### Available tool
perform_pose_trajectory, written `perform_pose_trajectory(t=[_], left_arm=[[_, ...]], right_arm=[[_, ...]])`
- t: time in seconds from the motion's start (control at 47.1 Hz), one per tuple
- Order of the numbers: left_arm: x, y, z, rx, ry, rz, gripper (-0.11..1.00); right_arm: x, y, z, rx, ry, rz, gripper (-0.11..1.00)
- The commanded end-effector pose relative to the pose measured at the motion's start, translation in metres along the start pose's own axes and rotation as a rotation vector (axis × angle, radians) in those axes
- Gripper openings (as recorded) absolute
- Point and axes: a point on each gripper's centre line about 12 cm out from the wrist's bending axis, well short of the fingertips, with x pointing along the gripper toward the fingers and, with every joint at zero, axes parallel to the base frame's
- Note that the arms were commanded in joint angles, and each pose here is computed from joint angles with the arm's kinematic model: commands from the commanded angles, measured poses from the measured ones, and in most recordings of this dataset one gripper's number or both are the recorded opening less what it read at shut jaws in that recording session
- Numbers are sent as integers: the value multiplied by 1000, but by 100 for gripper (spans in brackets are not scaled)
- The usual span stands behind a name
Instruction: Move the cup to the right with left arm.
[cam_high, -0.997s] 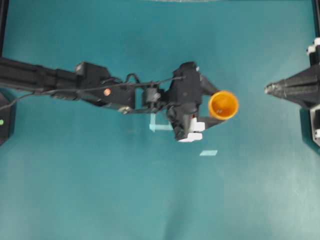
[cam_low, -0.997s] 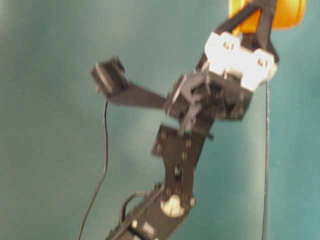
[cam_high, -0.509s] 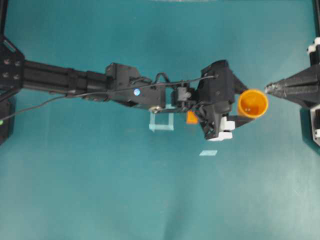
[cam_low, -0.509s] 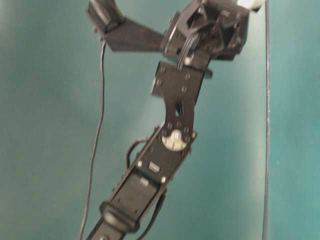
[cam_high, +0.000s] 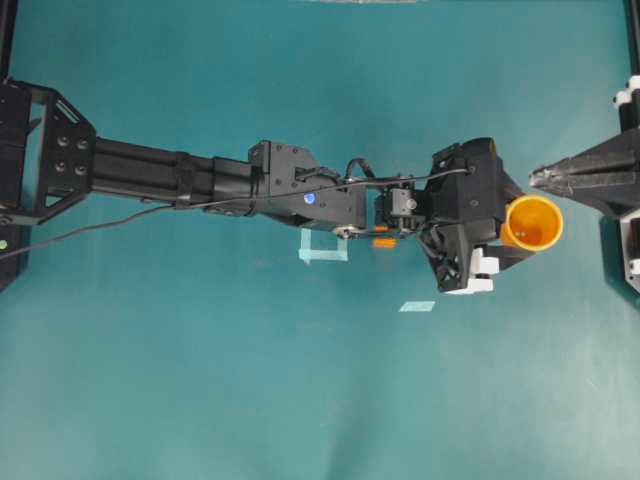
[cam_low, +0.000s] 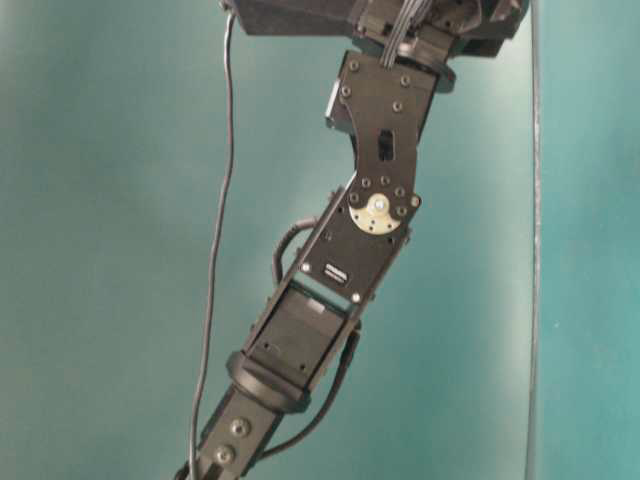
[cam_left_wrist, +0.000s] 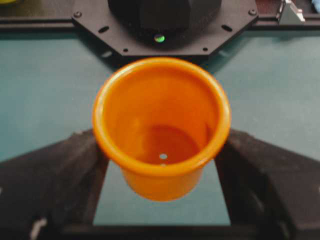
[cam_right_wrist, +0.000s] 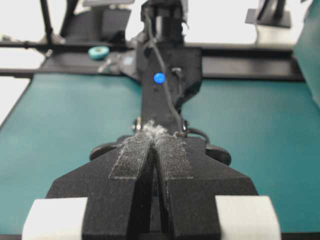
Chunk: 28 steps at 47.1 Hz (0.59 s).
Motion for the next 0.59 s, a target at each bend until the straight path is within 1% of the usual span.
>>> perform_pose_trajectory(t=[0.0, 0.318, 0.573], left_arm=[[-1, 0, 28, 1, -57, 0, 65], [1, 0, 21, 1, -37, 0, 65], [2, 0, 20, -1, -32, 0, 65]], right_arm=[[2, 0, 15, -3, -37, 1, 0], [1, 0, 16, -3, -41, 1, 0], [1, 0, 17, -3, -44, 1, 0]])
